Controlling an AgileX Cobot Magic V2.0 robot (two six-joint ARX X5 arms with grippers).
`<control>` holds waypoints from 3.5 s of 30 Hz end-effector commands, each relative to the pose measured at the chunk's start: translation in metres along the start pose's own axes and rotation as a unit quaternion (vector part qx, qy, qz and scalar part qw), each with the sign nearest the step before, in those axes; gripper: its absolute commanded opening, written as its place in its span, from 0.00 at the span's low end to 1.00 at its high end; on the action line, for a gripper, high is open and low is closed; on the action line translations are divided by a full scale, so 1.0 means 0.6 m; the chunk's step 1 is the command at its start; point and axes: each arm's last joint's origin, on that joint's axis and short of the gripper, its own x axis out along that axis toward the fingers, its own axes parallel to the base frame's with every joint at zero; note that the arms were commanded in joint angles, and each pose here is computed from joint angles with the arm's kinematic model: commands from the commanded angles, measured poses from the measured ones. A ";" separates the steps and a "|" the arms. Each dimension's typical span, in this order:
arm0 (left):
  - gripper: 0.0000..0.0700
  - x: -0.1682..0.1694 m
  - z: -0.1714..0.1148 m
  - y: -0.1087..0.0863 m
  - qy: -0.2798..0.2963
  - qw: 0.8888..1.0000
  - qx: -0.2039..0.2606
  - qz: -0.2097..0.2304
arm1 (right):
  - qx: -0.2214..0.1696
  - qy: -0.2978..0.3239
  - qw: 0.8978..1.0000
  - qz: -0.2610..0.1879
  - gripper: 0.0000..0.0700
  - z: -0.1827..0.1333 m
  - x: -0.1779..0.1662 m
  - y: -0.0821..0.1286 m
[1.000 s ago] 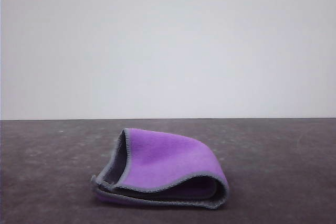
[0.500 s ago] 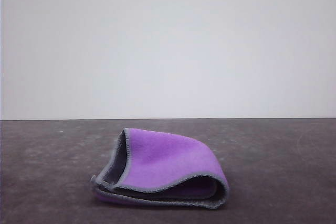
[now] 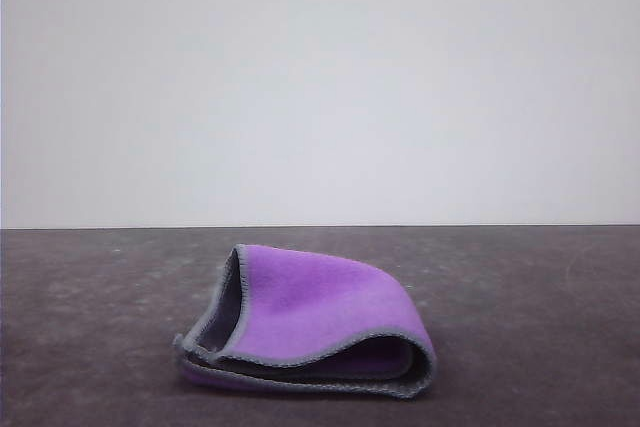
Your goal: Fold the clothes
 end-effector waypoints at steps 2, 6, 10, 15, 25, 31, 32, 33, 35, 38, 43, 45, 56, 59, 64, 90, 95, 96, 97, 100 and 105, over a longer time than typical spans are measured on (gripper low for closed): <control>0.02 0.004 -0.012 0.001 0.020 1.000 0.001 0.003 | 0.006 -0.003 1.000 -0.002 0.02 -0.001 0.001 0.000; 0.02 0.004 -0.012 0.001 0.020 1.000 0.001 0.003 | 0.006 -0.003 1.000 -0.001 0.02 -0.001 0.001 0.000; 0.02 0.004 -0.012 0.001 0.020 1.000 0.001 0.003 | 0.006 -0.003 1.000 -0.001 0.02 -0.001 0.001 0.000; 0.02 0.004 -0.012 0.001 0.020 1.000 0.001 0.003 | 0.006 -0.003 1.000 -0.001 0.02 -0.001 0.001 0.000; 0.02 0.004 -0.011 0.001 0.016 1.000 0.000 0.002 | 0.006 -0.003 1.000 -0.001 0.02 -0.001 0.001 0.000; 0.02 0.007 -0.008 0.000 -0.006 1.000 0.000 -0.002 | 0.006 -0.003 1.000 -0.002 0.02 -0.001 0.001 0.000; 0.02 0.007 -0.008 0.000 -0.006 1.000 0.000 -0.002 | 0.006 -0.003 1.000 -0.003 0.02 -0.001 0.001 0.000; 0.02 0.007 -0.008 0.000 -0.006 1.000 0.000 -0.002 | 0.006 -0.003 1.000 -0.002 0.02 -0.001 0.001 0.000; 0.02 0.007 -0.008 0.000 -0.006 1.000 0.000 -0.002 | 0.006 -0.003 1.000 -0.001 0.02 -0.001 0.001 0.000; 0.02 0.007 -0.009 0.000 -0.005 1.000 0.000 -0.002 | 0.006 -0.003 1.000 -0.001 0.02 -0.001 0.001 0.000; 0.02 0.008 -0.009 0.000 -0.010 1.000 0.001 -0.002 | 0.006 -0.003 1.000 -0.001 0.02 -0.001 0.001 0.000; 0.02 0.011 -0.008 0.000 -0.026 1.000 0.007 -0.003 | 0.006 -0.003 1.000 -0.001 0.02 -0.001 0.001 0.000; 0.02 0.019 -0.010 0.000 -0.064 0.998 0.005 -0.007 | 0.006 -0.003 1.000 -0.001 0.02 -0.001 0.001 0.000; 0.02 0.019 -0.010 0.000 -0.064 0.998 0.005 -0.007 | 0.006 -0.003 1.000 -0.001 0.02 -0.001 0.001 0.000; 0.02 0.019 -0.010 0.000 -0.064 0.998 0.005 -0.007 | 0.006 -0.003 1.000 -0.001 0.02 -0.001 0.001 0.000; 0.02 0.019 -0.010 0.000 -0.064 0.998 0.005 -0.007 | 0.006 -0.003 1.000 -0.001 0.02 -0.001 0.001 0.000; 0.02 0.019 -0.010 0.000 -0.064 0.998 0.005 -0.007 | 0.006 -0.003 1.000 -0.001 0.02 -0.001 0.001 0.000; 0.02 0.019 -0.010 0.000 -0.064 0.998 0.005 -0.007 | 0.006 -0.003 1.000 -0.001 0.02 -0.001 0.001 0.000; 0.02 0.019 -0.010 0.000 -0.064 0.998 0.005 -0.007 | 0.006 -0.003 1.000 -0.001 0.02 -0.001 0.001 0.000; 0.02 0.019 -0.010 0.000 -0.064 0.998 0.005 -0.007 | 0.006 -0.003 1.000 -0.001 0.02 -0.001 0.001 0.000; 0.02 0.019 -0.010 0.000 -0.064 0.998 0.005 -0.007 | 0.006 -0.003 1.000 -0.001 0.02 -0.001 0.001 0.000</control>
